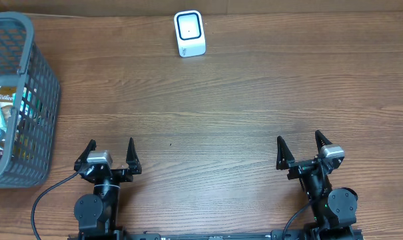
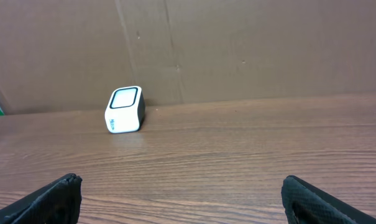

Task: Scan the item barcode

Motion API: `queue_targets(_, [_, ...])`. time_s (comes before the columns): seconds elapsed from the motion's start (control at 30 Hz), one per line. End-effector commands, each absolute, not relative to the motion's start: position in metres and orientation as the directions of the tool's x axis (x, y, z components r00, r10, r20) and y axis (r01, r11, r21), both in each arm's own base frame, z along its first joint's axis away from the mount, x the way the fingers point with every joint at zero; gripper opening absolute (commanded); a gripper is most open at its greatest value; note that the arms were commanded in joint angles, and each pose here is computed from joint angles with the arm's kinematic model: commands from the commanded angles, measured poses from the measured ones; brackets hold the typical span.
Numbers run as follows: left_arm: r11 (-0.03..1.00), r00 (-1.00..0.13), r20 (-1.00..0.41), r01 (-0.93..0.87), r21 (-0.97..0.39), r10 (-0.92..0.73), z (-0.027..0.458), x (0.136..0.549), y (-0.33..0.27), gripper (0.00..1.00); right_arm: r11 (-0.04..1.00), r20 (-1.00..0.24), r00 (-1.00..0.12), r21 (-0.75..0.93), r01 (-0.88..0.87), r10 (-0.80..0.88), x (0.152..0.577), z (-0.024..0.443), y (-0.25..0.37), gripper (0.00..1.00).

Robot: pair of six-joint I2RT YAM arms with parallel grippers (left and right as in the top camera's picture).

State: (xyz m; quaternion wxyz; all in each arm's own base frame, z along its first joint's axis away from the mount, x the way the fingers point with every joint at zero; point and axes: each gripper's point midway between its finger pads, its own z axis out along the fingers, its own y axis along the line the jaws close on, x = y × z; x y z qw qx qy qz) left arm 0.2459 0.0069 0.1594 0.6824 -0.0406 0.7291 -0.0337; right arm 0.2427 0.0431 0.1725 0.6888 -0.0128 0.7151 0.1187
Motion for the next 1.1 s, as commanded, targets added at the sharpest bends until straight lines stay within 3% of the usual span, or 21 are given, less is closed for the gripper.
queue_targets(0.0, [0.996, -0.071, -0.993, -0.007, -0.09, -0.09, 0.157, 0.246, 0.006, 1.0, 0.97, -0.988, -0.051, 0.153, -0.189, 0.146, 0.242, 0.17, 0.044, 1.0])
queue_targets(0.13, [0.996, -0.061, -0.994, -0.007, -0.089, -0.089, 0.16, 0.246, 0.006, 1.0, 0.97, -0.988, -0.05, 0.153, -0.189, 0.146, 0.242, 0.17, 0.044, 1.0])
queue_targets(0.3, [0.997, 0.032, -0.996, 0.001, -0.082, -0.082, 0.183, 0.247, 0.006, 1.0, 0.97, -0.988, -0.051, 0.153, -0.189, 0.146, 0.242, 0.17, 0.044, 1.0])
queue_targets(0.67, [0.998, 0.043, -0.998, -0.049, -0.047, -0.045, 0.185, 0.246, 0.014, 1.0, 0.97, -0.988, -0.051, 0.153, -0.189, 0.146, 0.242, 0.17, 0.044, 1.0])
queue_targets(0.87, [0.999, 0.132, -0.991, 0.018, -0.037, -0.039, 0.216, 0.242, 0.003, 1.0, 0.97, -0.988, -0.051, 0.153, -0.189, 0.146, 0.242, 0.17, 0.044, 1.0])
queue_targets(1.07, [0.998, 0.094, -0.995, 0.063, -0.031, -0.037, 0.267, 0.223, -0.007, 1.0, 0.97, -0.988, -0.051, 0.153, -0.189, 0.146, 0.242, 0.17, 0.044, 1.0])
